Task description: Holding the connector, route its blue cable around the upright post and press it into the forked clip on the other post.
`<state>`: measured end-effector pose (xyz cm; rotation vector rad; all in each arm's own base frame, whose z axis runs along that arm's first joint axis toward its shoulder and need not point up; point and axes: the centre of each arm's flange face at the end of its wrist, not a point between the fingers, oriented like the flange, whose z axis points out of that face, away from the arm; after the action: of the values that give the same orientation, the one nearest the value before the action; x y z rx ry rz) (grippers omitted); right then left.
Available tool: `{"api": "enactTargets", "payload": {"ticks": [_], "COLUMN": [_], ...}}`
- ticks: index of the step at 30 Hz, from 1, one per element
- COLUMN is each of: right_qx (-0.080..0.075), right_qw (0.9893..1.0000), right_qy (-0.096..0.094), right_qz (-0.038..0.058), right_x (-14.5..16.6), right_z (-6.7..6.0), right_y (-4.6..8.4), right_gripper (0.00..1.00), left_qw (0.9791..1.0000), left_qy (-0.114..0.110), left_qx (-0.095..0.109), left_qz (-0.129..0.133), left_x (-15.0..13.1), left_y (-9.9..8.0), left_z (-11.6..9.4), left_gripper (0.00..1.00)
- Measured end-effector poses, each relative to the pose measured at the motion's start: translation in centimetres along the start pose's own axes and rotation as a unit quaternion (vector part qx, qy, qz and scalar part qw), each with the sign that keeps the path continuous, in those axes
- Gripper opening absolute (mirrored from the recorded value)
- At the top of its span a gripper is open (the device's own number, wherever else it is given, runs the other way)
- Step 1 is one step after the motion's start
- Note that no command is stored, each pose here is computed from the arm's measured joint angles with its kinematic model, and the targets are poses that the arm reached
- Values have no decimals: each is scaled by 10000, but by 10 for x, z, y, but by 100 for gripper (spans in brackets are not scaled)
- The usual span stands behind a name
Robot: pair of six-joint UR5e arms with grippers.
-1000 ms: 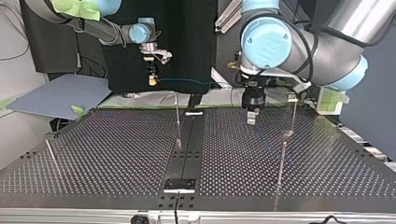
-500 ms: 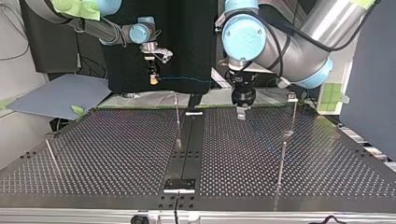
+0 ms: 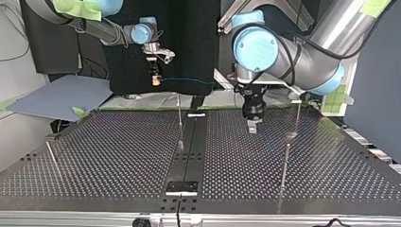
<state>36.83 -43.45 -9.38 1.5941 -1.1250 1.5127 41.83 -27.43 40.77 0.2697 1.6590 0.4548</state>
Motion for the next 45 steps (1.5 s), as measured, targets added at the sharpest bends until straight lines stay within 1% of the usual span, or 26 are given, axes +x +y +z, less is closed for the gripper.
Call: {"api": "enactTargets", "payload": {"ticks": [4,11,13,18,21,26,29,34,38,41,45], "right_qx": [0,2,3,-5,-6,-2,0,-7,-8,-10,-9], "right_qw": [10000,10000,10000,10000,10000,10000,10000,10000,10000,10000,10000], "right_qy": [-3,-5,-6,-5,-5,-8,-9,-13,-14,-14,-12], "right_qz": [0,0,0,1,1,-3,-3,2,3,3,3], "right_x": [0,0,0,0,0,0,0,0,0,0,0], "right_z": [0,0,0,0,0,0,1,1,1,1,1], "right_y": [0,0,0,1,1,2,2,3,3,3,3], "right_gripper": [0,0,0,0,0,0,0,0,0,0,0], "left_qw": [9998,9995,9994,9986,9977,9961,9958,9965,9965,9964,9965], "left_qy": [-166,-281,-300,-390,-447,-569,-540,-341,-194,-165,-258], "left_qx": [55,-42,-104,-340,-464,-601,-662,-735,-796,-828,-783], "left_qz": [-72,-134,-141,-124,-184,-311,-325,-227,-150,-122,-108], "left_x": [-2,3,5,2,0,-4,-3,6,16,18,16], "left_y": [-3,-8,-9,-9,-9,-10,-10,-12,-14,-15,-17], "left_z": [6,22,25,28,28,29,27,21,15,13,15], "left_gripper": [100,100,100,100,100,100,100,100,100,100,100]}}
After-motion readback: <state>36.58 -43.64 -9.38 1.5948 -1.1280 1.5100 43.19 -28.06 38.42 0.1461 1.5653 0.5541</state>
